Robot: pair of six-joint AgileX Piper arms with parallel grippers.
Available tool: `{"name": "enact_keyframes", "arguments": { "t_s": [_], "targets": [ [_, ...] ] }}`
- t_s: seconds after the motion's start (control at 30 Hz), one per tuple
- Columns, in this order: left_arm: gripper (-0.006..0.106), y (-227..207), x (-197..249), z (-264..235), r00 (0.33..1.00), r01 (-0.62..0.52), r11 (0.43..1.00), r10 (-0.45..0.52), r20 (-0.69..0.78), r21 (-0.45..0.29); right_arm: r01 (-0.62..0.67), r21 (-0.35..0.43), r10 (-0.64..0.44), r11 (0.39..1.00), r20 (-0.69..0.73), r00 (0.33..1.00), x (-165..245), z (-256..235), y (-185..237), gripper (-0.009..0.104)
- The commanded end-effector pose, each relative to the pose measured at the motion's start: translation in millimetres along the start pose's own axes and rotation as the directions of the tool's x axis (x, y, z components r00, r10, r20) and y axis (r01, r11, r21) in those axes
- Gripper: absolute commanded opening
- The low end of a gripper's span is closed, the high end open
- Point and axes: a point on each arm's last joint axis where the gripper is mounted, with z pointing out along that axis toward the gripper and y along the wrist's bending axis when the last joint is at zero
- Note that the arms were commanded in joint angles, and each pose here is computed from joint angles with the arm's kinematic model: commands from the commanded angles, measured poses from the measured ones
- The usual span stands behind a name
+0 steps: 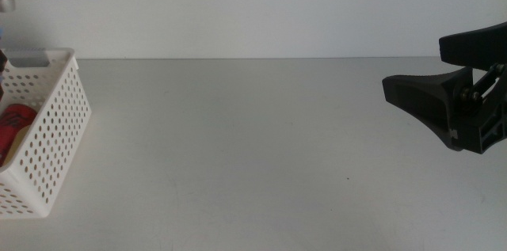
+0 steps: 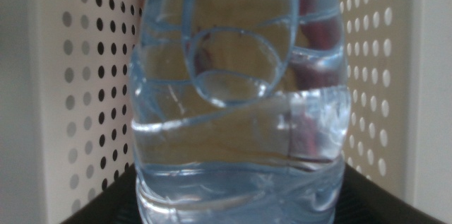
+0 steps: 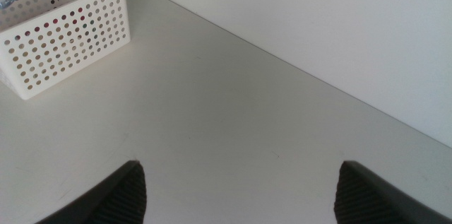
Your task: Use arms to grab the bottles and put them into the dustbin to the left of the table.
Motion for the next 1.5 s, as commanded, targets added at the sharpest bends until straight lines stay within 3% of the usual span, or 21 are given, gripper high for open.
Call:
{"name": "enact_keyframes", "arguments": {
  "t_s": [0.0,0.13,0.23,0.33,0.53,0.83,1.03,1.47],
  "targets": [
    [-0.001,6,-9,-16,0.994,-0.008,0.999,0.011,0.105,-0.035,0.013,0.019,-0.015,1.0,0.113,0.993,-18,-9,-2,0.069],
    [0.007,12,-13,7,0.998,-0.011,0.999,0.013,0.063,-0.035,0.013,0.019,-0.015,1.0,0.113,0.993,-18,-9,-2,0.069],
    [0.021,14,-16,21,0.999,-0.021,0.999,0.022,0.042,-0.033,0.013,0.019,-0.015,1.0,0.113,0.993,-18,-9,-2,0.069],
    [0.04,13,-18,33,0.998,-0.051,0.999,0.052,0.026,-0.016,0.013,0.019,-0.015,1.0,0.113,0.993,-18,-9,-2,0.069],
    [0.094,12,-19,41,1.0,-0.022,1.0,0.022,0.01,0.005,0.013,0.019,-0.015,1.0,0.113,0.993,-18,-9,-2,0.069],
    [0.094,-1,-17,8,0.996,0.013,0.998,-0.018,0.083,0.058,0.013,0.019,-0.015,1.0,0.113,0.993,-18,-9,-2,0.069],
    [0.094,-24,-9,-49,0.976,0.006,1.0,-0.009,0.218,0.012,0.013,0.02,-0.015,1.0,0.114,0.993,-18,-9,-2,0.069],
    [0.093,-68,47,-173,0.85,-0.04,0.999,0.044,0.525,-0.018,0.013,0.02,-0.015,1.0,0.114,0.993,-18,-9,-2,0.069]
  ]
}}
